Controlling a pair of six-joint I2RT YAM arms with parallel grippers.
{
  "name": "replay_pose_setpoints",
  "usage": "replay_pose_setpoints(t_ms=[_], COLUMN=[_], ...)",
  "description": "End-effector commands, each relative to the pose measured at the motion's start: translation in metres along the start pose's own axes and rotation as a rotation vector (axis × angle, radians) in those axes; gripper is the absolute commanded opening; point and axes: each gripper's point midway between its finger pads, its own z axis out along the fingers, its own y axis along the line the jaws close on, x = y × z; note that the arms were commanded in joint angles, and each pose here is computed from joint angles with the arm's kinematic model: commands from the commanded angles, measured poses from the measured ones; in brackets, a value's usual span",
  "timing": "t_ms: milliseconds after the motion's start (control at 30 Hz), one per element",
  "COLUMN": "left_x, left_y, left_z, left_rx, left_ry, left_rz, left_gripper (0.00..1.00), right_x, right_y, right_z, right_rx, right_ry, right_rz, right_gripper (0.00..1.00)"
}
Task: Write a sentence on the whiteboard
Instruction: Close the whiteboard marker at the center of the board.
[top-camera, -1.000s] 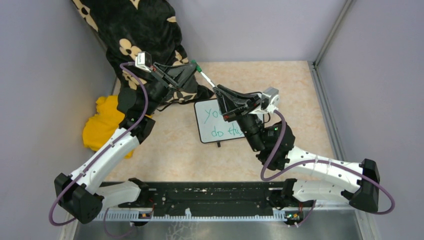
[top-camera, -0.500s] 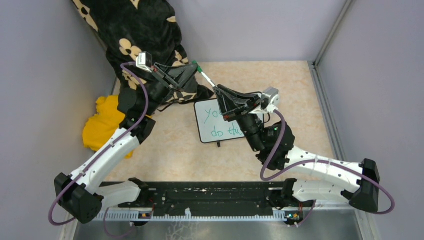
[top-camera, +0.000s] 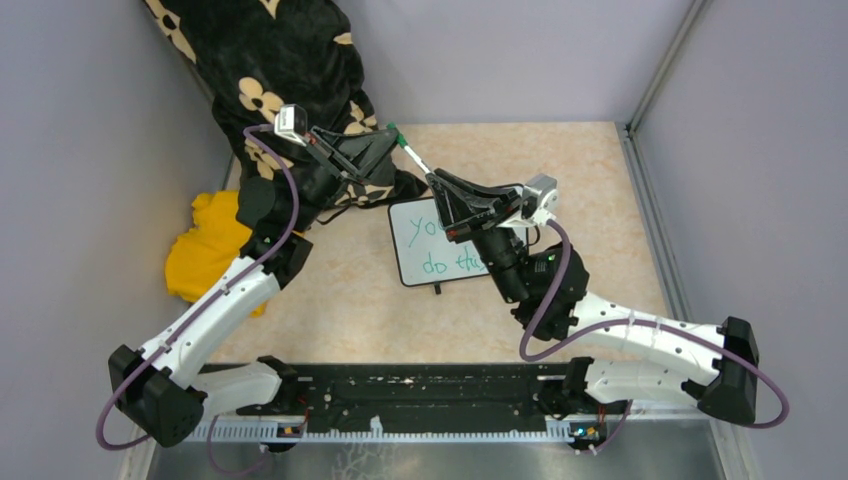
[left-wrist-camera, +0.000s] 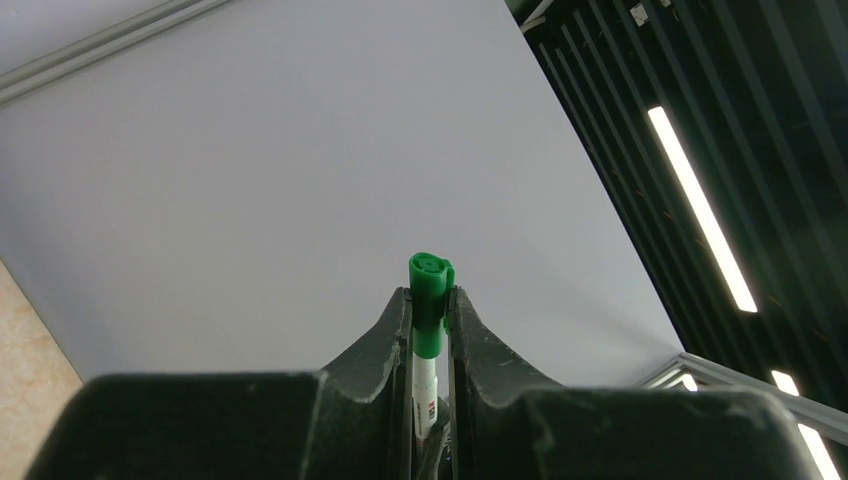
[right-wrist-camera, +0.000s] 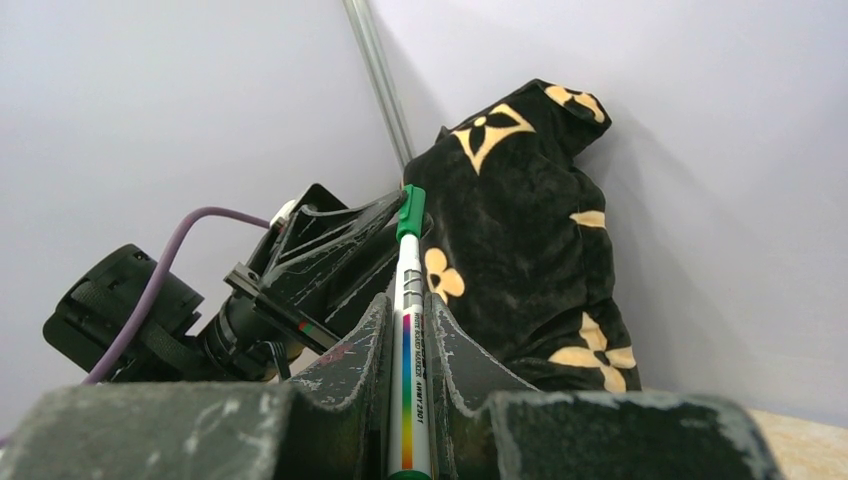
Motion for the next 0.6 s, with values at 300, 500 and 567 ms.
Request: replay_pose_setpoints(t_ms=[300,500,567], left_x=[0.013,0.018,0.019], left_y=[-0.010,-0.007,-0.006], left_z=[0.001,0.001,0.001], left_rx=[0.037,0.031,0.029], left_ry=[0.018,0.019,0.018], left_rz=[0.003,-0.006,-0.008], left_gripper=[0.00,0.00,0.00], right_x=[-0.030,-0.029,-0.028], right_y=[0.006,0.003,0.002], right_z=[0.010,0.011,0.011], right_rx=[0.012,0.027,0.036], right_ry=[-0.082,-0.084,-0.085], right_rz=[0.037,0.033,0.034], right_gripper=[0.00,0.00,0.00])
